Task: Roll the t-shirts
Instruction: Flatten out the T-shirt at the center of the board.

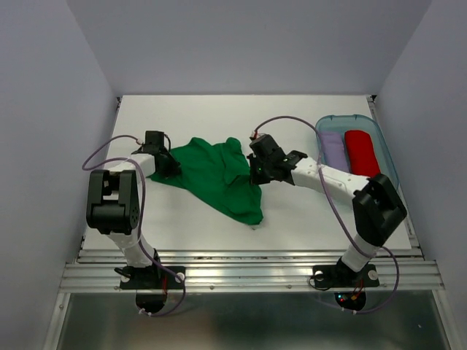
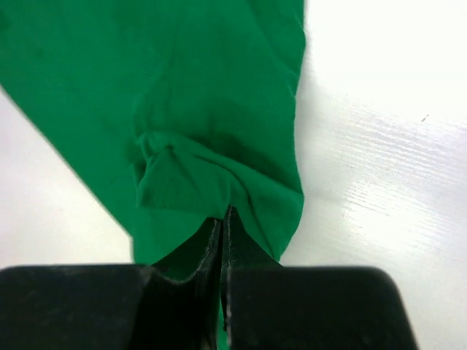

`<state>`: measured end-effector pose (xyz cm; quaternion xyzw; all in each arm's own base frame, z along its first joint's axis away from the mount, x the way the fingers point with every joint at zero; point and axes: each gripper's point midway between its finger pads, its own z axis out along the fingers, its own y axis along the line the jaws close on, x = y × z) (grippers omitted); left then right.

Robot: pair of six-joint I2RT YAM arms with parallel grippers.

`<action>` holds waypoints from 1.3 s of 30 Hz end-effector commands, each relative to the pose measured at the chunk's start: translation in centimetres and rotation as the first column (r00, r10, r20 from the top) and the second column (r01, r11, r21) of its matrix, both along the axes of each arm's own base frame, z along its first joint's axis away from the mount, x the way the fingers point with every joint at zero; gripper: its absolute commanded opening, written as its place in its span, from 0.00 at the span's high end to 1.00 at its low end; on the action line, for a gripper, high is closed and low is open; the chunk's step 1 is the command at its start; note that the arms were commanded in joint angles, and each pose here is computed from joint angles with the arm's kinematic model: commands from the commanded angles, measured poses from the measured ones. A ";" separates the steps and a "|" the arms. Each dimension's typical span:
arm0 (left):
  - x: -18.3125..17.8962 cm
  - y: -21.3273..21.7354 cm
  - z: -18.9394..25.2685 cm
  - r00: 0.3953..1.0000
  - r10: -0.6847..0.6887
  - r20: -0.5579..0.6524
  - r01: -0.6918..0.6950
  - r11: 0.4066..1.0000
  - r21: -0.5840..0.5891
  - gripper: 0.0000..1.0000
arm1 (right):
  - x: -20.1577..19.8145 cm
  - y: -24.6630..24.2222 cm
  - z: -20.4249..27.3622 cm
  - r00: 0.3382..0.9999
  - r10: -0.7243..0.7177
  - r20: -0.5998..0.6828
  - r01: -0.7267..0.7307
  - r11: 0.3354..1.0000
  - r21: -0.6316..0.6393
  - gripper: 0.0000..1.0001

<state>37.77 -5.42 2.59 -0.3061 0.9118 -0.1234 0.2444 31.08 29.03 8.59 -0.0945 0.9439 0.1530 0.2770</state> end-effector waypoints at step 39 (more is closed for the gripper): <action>-1.3 1.3 5.9 0.992 -0.054 0.118 0.047 0.997 0.061 0.10 | -0.4 -6.4 21.7 0.884 -0.230 0.406 0.149 0.964 0.223 0.99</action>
